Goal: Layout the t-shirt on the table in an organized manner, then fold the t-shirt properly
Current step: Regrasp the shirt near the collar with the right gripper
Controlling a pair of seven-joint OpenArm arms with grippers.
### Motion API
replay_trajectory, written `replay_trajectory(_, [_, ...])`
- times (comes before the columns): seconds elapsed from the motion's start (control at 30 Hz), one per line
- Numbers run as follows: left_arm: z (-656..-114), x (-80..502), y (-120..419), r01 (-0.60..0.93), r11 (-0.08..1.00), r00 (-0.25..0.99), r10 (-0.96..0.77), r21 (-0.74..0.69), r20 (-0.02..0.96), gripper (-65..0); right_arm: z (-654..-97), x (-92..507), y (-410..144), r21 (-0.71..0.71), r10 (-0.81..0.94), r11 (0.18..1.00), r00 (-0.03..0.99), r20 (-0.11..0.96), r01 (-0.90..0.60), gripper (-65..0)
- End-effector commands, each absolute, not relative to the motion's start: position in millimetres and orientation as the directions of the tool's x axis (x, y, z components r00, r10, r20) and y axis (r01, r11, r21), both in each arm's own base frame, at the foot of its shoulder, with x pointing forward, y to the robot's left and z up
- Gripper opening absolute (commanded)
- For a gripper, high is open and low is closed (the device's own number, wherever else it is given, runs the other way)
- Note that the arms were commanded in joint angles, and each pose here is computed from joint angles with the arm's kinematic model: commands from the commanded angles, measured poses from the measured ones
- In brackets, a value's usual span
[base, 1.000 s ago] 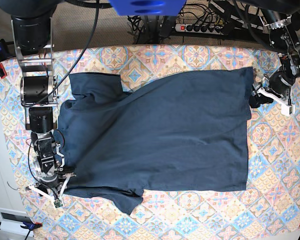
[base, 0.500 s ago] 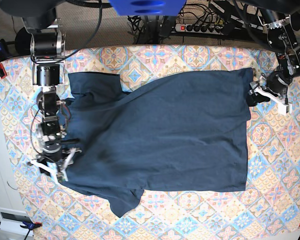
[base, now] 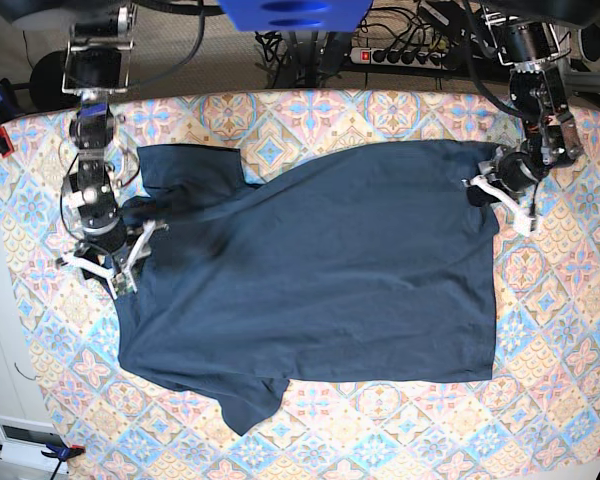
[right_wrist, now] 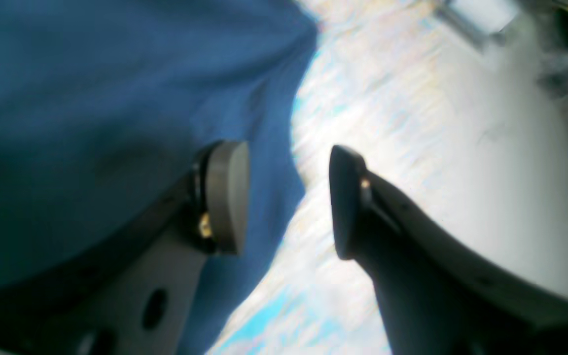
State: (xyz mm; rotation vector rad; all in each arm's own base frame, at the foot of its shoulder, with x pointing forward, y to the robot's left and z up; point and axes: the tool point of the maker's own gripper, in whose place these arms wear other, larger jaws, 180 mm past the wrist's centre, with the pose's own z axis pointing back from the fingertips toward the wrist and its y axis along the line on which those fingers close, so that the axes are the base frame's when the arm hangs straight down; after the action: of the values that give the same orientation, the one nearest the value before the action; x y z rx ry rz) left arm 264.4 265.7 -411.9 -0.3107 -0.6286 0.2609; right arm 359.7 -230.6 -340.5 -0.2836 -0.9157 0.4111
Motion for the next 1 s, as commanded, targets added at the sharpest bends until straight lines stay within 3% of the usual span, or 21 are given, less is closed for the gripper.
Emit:
replay_trajectory(0.0, [-386.4,273.7,309.9,-0.179,0.941,0.728,0.322,-0.286,0.605,-65.0,-318.9,364.7,-236.7,-0.399,0.442,0.895,0.502,0.743,-0.199,-39.6])
replay_trajectory(0.17, [-367.8,267.6,366.1,-0.258,0.942,0.697,0.337,-0.217,0.633,-65.0,-326.5,333.3,-244.2,-0.183,0.295,0.952,0.578,0.761,-0.245,-39.6])
replay_trajectory(0.43, [-367.7,268.7,369.7,-0.265,0.94,0.683,0.342,-0.217,0.645,-65.0,-345.6,293.2,-225.8,0.087,0.146,0.952,0.68,0.718,-0.295,-39.5])
replay_trajectory(0.6, [-373.7,266.0,364.1,-0.269,0.936,0.687,0.353,-0.229,0.636,-65.0,-355.7,281.8,-220.5,0.116,0.148,0.946,0.72,0.678,-0.304,-39.5])
replay_trajectory(0.83, [-376.9,259.1,365.9,-0.273,0.936,0.697,0.352,-0.223,0.625,-65.0,-373.3,273.6,-173.7,0.156,0.239,0.891,0.734,0.636,-0.425,-39.5])
replay_trajectory(0.97, [-377.6,257.9,365.9,-0.273,0.936,0.699,0.352,-0.222,0.623,-65.0,-385.0,270.6,-172.6,0.187,0.219,0.894,0.76,0.612,-0.407,-39.4])
